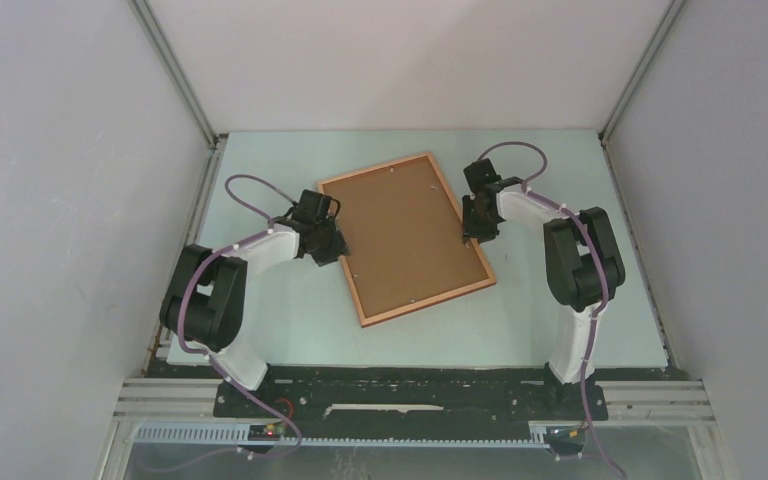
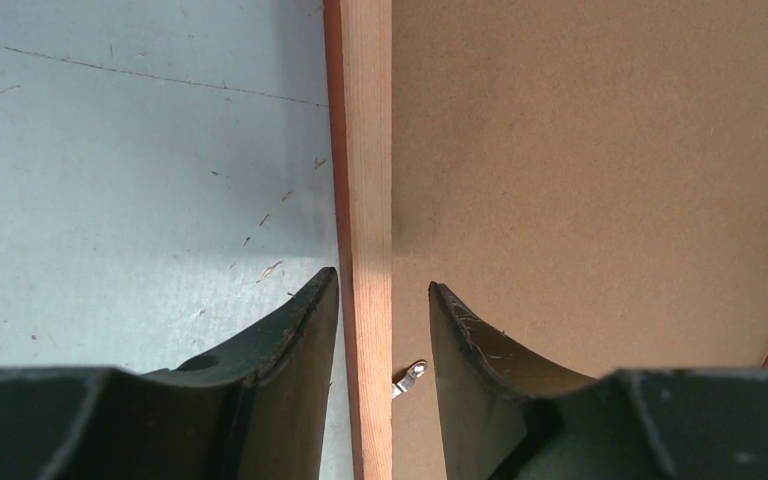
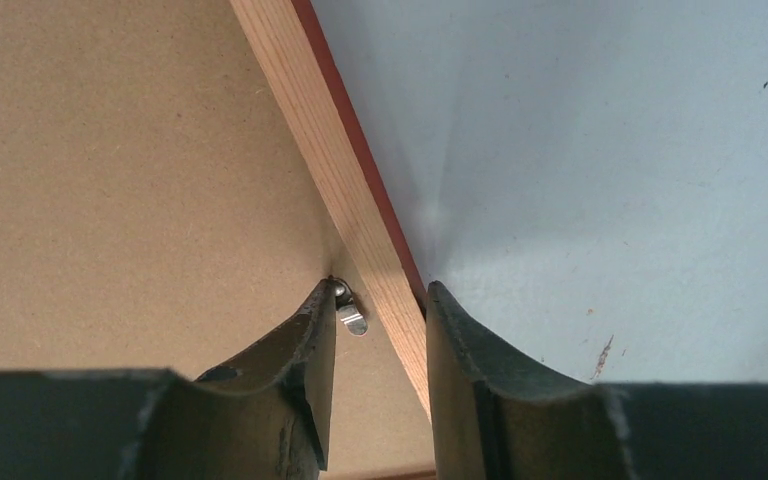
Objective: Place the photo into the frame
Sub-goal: Install the photo frame at the center of the board.
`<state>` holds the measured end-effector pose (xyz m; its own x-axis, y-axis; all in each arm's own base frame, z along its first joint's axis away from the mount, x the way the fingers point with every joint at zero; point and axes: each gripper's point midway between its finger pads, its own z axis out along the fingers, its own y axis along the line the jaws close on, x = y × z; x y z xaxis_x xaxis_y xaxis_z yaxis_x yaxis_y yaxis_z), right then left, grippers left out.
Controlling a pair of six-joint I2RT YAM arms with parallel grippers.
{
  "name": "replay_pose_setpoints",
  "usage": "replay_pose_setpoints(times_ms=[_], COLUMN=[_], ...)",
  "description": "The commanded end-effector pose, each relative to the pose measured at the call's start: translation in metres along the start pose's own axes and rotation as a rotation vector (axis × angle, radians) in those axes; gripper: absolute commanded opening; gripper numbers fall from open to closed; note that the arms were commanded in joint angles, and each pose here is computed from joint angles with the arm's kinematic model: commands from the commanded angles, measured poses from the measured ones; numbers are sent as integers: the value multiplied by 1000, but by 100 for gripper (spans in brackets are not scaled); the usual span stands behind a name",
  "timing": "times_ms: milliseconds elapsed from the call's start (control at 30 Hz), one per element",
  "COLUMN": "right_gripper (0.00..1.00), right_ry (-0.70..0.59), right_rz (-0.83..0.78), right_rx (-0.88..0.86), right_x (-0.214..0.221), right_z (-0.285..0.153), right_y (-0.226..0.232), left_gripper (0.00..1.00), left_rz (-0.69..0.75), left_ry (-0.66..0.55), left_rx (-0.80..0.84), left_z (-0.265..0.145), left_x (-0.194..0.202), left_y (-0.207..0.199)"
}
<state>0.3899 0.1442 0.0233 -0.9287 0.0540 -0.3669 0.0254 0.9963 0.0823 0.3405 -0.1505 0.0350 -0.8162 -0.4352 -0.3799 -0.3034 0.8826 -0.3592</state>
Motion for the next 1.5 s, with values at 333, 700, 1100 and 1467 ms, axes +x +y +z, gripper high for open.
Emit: replay_pose_setpoints(times_ms=[333,700,1100,1467], right_gripper=[16,0,72,77], right_ry=[38,-9,-139,-149], right_rz=[-55,-65,-89,-152], right_rx=[-123,-182,-188,-207], right_x=[7,-5,-39,-84], right_z=[-4,-13,-28,-3], right_y=[-1,0,16,36], left_gripper=[42,41,34,24], left_rz=[-27,-30,-19,-10], left_ry=[11,17,37,63], left_rx=[16,26,56,73], left_z=[3,3,2,1], left_x=[2,3,8,14], left_y=[2,1,-1,-1])
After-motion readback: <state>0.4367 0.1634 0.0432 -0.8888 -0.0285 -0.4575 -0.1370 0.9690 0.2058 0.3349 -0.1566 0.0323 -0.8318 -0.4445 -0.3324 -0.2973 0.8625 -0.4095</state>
